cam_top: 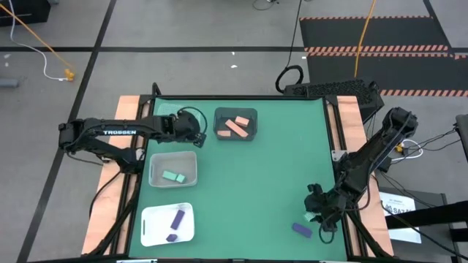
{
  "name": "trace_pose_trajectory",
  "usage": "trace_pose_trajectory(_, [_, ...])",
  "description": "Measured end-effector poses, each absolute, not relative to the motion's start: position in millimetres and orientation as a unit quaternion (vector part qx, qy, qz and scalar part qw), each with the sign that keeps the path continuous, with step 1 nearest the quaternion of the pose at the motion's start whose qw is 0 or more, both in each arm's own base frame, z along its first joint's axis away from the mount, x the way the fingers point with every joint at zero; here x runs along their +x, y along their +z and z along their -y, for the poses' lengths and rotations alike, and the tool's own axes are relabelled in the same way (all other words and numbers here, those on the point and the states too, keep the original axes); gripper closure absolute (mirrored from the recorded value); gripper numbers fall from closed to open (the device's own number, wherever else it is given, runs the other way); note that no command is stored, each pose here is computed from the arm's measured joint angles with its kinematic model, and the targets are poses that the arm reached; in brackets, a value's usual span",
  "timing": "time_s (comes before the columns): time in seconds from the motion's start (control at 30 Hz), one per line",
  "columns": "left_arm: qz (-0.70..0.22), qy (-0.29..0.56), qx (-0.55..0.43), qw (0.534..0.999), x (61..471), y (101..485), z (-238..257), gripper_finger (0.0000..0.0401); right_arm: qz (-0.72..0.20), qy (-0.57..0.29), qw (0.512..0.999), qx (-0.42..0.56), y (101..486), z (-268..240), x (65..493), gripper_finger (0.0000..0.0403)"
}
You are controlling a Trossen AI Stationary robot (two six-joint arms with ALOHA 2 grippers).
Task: Sort & place blocks by color
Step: Put the blue block into the dark white bin
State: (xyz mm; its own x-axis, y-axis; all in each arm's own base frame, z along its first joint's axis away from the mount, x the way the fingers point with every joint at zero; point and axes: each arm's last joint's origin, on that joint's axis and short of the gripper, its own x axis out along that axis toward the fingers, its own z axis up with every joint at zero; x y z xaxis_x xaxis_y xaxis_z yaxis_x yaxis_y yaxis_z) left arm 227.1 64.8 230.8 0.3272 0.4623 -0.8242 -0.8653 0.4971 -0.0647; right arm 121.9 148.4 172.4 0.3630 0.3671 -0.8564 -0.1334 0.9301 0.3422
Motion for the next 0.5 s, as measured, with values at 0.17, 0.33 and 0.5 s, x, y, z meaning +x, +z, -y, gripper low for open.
trace_pose_trajectory(0.17, [-0.369,0.395,-0.268,0.797,236.6,233.4,-46.2,0.0316,-0.552,0.180,0.814,0.026,160.7,-152.6,123.5,0.0214])
trace_pose_trajectory(0.33, [-0.347,0.372,-0.283,0.813,243.3,236.2,-31.4,0.0316,-0.565,0.192,0.802,-0.025,149.0,-155.6,125.7,0.0214])
trace_pose_trajectory(0.5, [-0.323,0.350,-0.305,0.825,248.8,239.1,-17.2,0.0316,-0.573,0.195,0.794,-0.058,137.6,-159.0,128.6,0.0214])
